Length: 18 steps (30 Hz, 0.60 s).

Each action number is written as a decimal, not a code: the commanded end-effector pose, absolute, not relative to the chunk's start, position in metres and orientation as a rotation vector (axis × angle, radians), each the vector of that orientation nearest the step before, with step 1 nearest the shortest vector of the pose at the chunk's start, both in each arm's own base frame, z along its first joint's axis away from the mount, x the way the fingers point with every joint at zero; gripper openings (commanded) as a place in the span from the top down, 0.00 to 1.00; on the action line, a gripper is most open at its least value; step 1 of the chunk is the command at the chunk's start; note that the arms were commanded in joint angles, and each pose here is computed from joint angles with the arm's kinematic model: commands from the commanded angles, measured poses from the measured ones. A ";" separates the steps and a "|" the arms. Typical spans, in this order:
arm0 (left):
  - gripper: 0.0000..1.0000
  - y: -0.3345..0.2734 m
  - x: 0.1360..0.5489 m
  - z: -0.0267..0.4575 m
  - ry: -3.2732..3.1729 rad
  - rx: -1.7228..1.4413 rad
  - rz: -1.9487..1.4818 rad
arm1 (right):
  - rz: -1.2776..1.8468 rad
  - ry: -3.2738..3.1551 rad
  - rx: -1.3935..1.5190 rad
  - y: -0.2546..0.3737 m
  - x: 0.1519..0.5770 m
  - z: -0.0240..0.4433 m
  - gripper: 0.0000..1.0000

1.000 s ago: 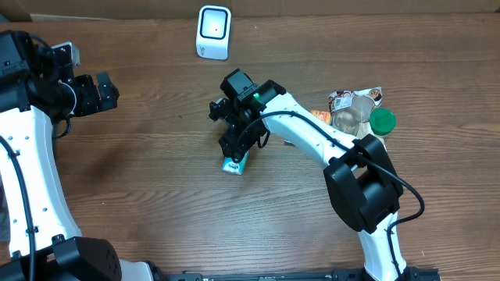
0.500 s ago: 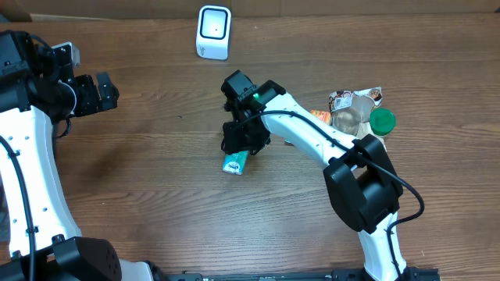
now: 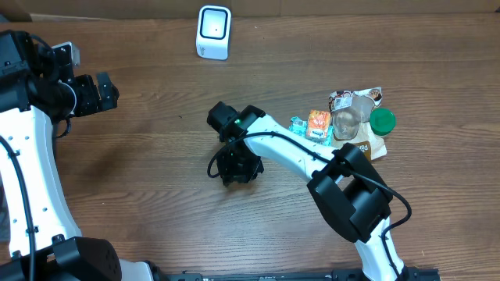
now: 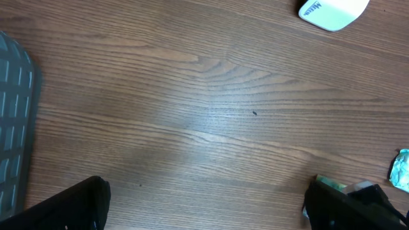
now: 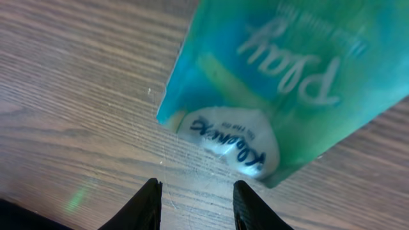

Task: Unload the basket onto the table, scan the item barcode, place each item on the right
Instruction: 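Lower the right gripper onto the blue tissue pack and close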

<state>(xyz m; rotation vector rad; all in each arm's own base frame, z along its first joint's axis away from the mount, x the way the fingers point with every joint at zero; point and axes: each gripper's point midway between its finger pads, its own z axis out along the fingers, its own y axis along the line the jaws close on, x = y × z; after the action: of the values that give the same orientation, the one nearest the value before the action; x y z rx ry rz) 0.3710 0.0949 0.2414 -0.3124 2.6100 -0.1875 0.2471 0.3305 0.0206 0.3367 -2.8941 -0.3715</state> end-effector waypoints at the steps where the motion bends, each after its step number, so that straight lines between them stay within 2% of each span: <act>1: 0.00 0.094 0.371 0.244 2.603 -0.271 -0.181 | -0.285 -2.959 0.324 0.319 0.258 0.020 0.67; 8: 0.00 0.094 0.371 0.244 2.602 -0.271 -0.181 | 0.005 -3.155 0.269 0.285 0.297 0.014 0.67; 9: 0.00 0.094 0.371 0.244 2.602 -0.271 -0.181 | 0.004 -3.165 0.261 0.283 0.301 0.015 0.68; 14: 0.00 0.094 0.371 0.244 2.602 -0.271 -0.181 | -0.147 -3.131 0.311 0.293 0.305 0.015 0.81; 16: 0.00 0.094 0.371 0.244 2.602 -0.271 -0.181 | -0.226 -3.095 0.355 0.300 0.301 0.018 0.81; 18: 0.00 0.094 0.371 0.244 2.602 -0.271 -0.181 | -0.297 -3.060 0.386 0.305 0.299 0.024 0.75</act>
<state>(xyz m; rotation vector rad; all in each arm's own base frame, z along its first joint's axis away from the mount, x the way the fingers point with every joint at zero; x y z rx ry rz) 0.3710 0.0949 0.2414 -0.3124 2.6100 -0.1875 0.3033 0.2936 0.0128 0.2990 -3.1051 -0.1729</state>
